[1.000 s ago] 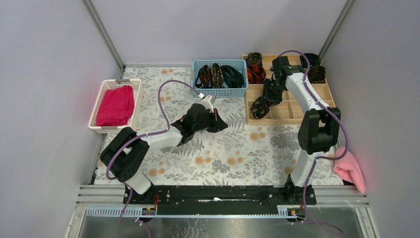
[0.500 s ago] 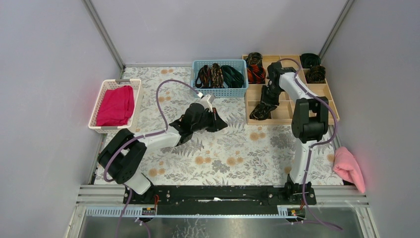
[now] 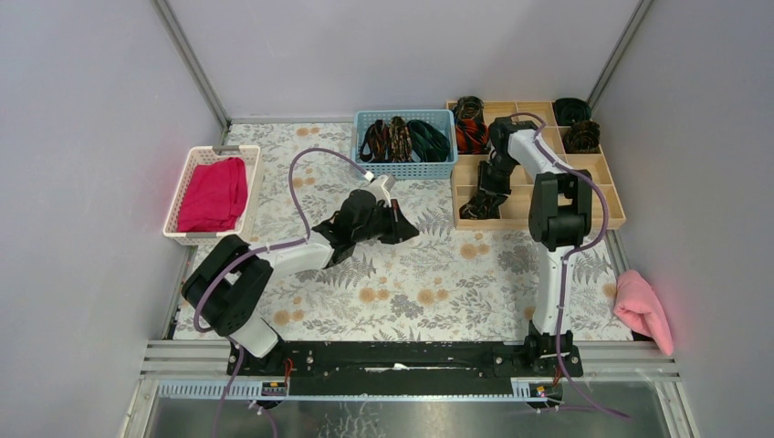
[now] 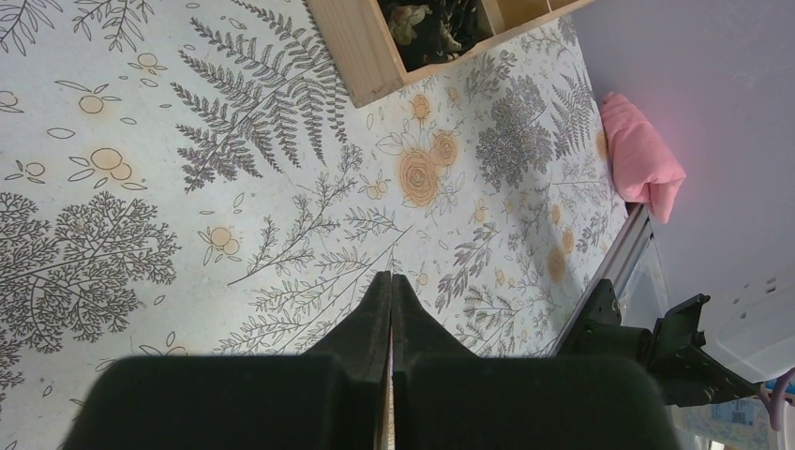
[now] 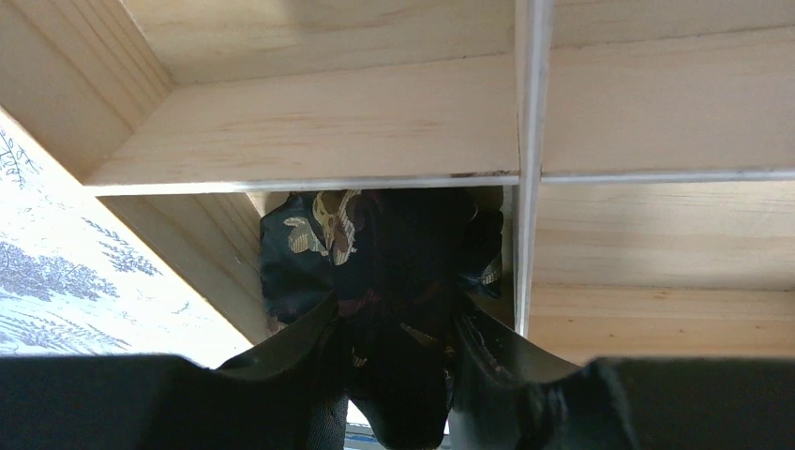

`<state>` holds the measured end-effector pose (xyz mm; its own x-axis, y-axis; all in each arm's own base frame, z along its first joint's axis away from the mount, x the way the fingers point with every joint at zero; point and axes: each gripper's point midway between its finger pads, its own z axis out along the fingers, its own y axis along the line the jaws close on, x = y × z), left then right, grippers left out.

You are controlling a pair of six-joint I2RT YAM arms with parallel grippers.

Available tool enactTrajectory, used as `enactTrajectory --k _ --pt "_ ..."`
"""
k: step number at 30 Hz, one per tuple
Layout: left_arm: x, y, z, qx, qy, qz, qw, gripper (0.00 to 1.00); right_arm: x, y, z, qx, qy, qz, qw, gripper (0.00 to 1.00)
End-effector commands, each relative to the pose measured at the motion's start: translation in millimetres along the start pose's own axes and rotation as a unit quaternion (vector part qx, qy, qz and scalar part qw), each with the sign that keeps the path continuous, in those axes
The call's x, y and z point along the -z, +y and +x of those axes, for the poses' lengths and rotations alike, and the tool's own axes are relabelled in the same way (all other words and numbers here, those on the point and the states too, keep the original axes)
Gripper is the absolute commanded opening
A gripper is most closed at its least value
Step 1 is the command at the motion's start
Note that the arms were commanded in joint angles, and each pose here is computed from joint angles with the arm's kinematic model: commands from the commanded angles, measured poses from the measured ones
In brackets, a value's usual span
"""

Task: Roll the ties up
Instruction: Place the tie in the storage box, then reset both arms

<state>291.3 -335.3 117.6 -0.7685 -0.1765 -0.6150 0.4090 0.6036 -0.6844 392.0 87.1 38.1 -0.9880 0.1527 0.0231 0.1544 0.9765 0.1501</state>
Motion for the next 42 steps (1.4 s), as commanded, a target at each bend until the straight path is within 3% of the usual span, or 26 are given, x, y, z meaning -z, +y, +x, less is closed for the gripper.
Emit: enactTrajectory --k 1,2,4,7,9,12,18,25,28,37,42 --pt "-1.9 3.8 -0.6 0.001 -0.002 0.009 1.000 0.00 -33.8 -4.8 12.8 0.006 0.038 0.024 0.999 0.06" --pt "-1.4 4.1 -0.1 -0.001 -0.002 0.009 1.000 0.00 -33.7 -2.7 8.6 0.006 0.025 0.020 0.999 0.11" --pt "-0.3 5.0 -0.2 -0.005 -0.002 0.009 1.000 0.00 -32.3 2.6 -2.2 0.006 -0.004 0.011 1.000 0.34" --pt "1.7 6.7 -1.4 -0.010 -0.005 0.007 1.000 0.00 -27.4 13.7 -17.2 0.008 -0.048 -0.005 0.999 0.52" --pt "1.7 7.0 -1.5 -0.012 -0.005 0.007 1.000 0.00 -23.8 20.9 -24.8 0.009 -0.072 -0.014 0.997 0.62" --pt "0.7 9.2 -0.8 -0.013 -0.003 0.005 1.000 0.00 -17.4 27.9 -33.9 0.009 -0.103 -0.019 0.994 0.70" --pt "-2.7 14.7 1.0 -0.014 0.001 -0.001 1.000 0.00 -5.4 30.8 -47.3 -0.005 -0.159 -0.022 0.987 0.72" --pt "-3.1 18.3 -0.9 -0.018 -0.004 -0.008 1.000 0.00 38.8 32.3 -63.3 -0.013 -0.260 -0.027 0.965 0.77" --pt "-2.9 20.9 -1.9 -0.021 -0.006 -0.016 1.000 0.00 54.6 33.5 -68.7 -0.011 -0.295 -0.021 0.955 0.86" --pt "-0.8 33.3 -3.9 -0.022 -0.016 -0.049 0.998 0.00 75.3 18.7 -67.1 -0.012 -0.335 0.024 0.942 0.87" --pt "10.1 34.1 -15.3 -0.029 -0.042 -0.069 0.996 0.00 120.6 15.8 -54.9 -0.015 -0.397 0.024 0.917 0.89"
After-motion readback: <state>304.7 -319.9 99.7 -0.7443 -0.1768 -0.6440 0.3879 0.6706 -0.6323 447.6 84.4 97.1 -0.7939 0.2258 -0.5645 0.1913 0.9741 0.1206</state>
